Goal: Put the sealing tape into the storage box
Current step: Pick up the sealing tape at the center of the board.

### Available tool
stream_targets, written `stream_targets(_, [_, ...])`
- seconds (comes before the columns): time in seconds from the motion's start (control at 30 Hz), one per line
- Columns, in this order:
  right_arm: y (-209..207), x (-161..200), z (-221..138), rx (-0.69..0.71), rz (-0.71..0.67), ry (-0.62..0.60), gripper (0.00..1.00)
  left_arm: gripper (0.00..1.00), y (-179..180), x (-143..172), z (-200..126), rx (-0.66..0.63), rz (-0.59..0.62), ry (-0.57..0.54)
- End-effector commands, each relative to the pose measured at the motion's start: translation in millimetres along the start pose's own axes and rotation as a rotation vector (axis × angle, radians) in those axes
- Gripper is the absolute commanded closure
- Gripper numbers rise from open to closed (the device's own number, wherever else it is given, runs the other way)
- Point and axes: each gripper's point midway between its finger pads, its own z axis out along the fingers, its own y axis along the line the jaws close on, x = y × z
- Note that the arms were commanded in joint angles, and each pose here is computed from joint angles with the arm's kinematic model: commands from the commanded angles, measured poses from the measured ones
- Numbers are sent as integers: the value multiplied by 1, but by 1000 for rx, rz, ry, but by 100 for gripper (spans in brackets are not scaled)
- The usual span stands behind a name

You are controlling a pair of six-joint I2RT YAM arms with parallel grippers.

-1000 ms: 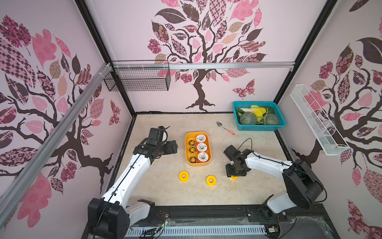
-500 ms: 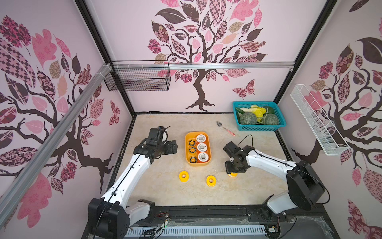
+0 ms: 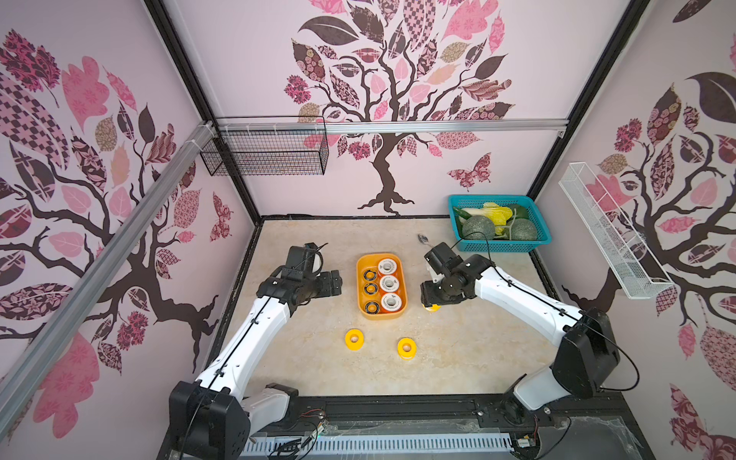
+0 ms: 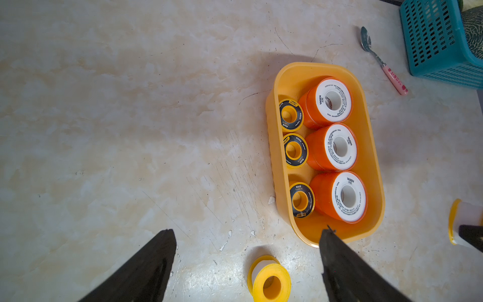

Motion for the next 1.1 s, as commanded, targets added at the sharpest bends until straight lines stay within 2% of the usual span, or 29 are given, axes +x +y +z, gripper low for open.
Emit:
stream_targets(0.0, [21, -19, -2, -61, -43, -3, 37, 9, 2, 2, -2, -6, 7, 2])
stream_targets(0.33, [63, -78, 13, -140, -94, -11, 37, 9, 4, 4, 0, -16, -2, 8])
stream_targets(0.67, [93, -109, 31, -171, -142, -8, 37, 9, 5, 7, 3, -18, -10, 19])
stream_targets(0.77, [100, -114, 40, -179, -150, -1, 37, 9, -1, 7, 6, 16, -19, 27])
stream_targets(0.83, [104, -117, 45, -183, -155, 2, 37, 10, -4, 7, 9, 34, -53, 37])
stream_targets(0.93, [110, -122, 49, -191, -164, 1, 37, 12, -8, 4, 21, 61, -164, 35])
stream_targets(1.07, [114, -126, 54, -198, -168, 5, 37, 23, -17, -10, 45, 110, -260, 9])
